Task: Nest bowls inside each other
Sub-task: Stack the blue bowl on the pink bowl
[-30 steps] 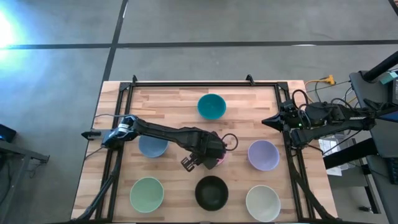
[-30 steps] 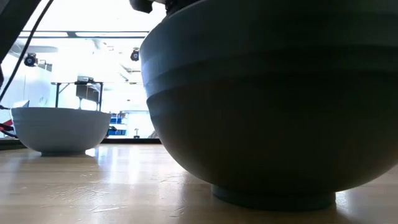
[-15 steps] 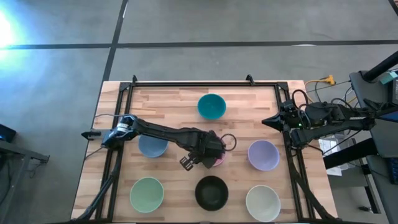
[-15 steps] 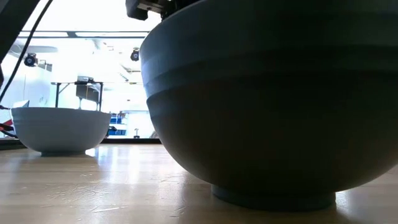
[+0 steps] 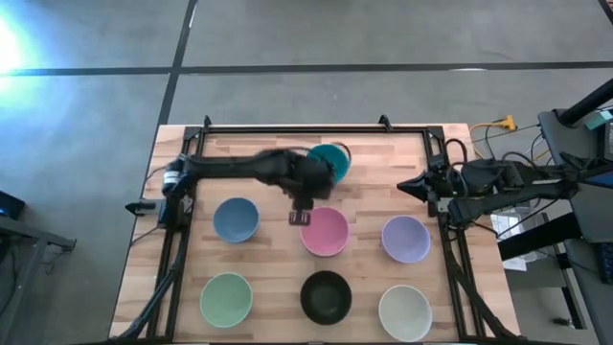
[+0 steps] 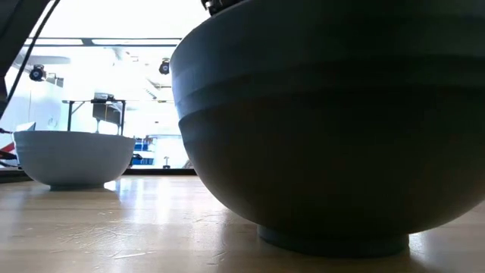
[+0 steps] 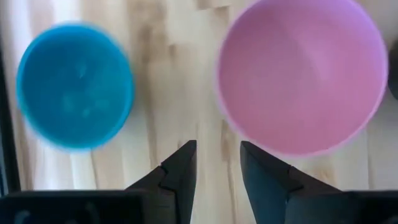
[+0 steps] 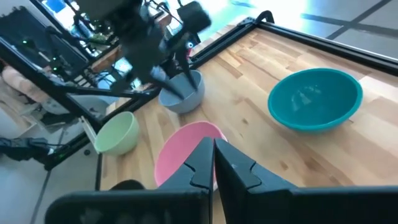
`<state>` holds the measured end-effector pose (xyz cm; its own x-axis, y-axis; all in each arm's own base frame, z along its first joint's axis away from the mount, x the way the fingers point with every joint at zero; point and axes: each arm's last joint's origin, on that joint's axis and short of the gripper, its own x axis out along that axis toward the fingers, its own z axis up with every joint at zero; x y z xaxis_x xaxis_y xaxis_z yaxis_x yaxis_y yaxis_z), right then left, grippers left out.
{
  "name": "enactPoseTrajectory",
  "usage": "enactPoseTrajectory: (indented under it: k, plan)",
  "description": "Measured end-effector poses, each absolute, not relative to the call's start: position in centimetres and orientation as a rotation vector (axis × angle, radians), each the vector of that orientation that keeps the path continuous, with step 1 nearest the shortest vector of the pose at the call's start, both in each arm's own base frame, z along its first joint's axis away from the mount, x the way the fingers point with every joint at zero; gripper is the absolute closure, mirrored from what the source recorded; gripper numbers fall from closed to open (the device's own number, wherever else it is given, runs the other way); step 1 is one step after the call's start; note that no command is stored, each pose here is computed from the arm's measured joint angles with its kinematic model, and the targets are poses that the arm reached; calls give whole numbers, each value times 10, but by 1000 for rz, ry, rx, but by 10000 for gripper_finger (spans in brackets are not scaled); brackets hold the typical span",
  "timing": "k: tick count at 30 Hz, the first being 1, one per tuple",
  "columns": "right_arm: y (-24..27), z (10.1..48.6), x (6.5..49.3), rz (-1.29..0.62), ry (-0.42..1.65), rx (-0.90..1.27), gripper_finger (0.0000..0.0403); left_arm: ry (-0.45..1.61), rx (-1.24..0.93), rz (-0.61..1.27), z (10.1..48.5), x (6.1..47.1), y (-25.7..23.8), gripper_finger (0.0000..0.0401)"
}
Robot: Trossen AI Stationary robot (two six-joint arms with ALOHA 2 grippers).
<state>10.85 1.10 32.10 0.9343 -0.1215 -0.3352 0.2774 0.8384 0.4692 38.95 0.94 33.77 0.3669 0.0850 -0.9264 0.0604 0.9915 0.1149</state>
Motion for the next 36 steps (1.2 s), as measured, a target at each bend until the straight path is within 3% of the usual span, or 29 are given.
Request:
enactPoseTrajectory:
  k: [10, 21, 28, 32, 36]
  plan:
    - [16, 314, 143, -225, 346, 471, 394, 1208, -71, 167, 339, 278, 19, 294]
    - [11, 311, 191, -241, 257, 529, 394, 1002, -545, 460, 305, 139, 11, 294]
    - [4, 304, 212, -222, 260, 573, 394, 1061, -839, 747, 262, 97, 9, 294]
    - [2, 304, 218, -235, 258, 596, 394, 1165, -901, 762, 239, 94, 7, 294]
    - [2, 307, 219, -230, 249, 599, 394, 1142, -915, 732, 234, 104, 7, 294]
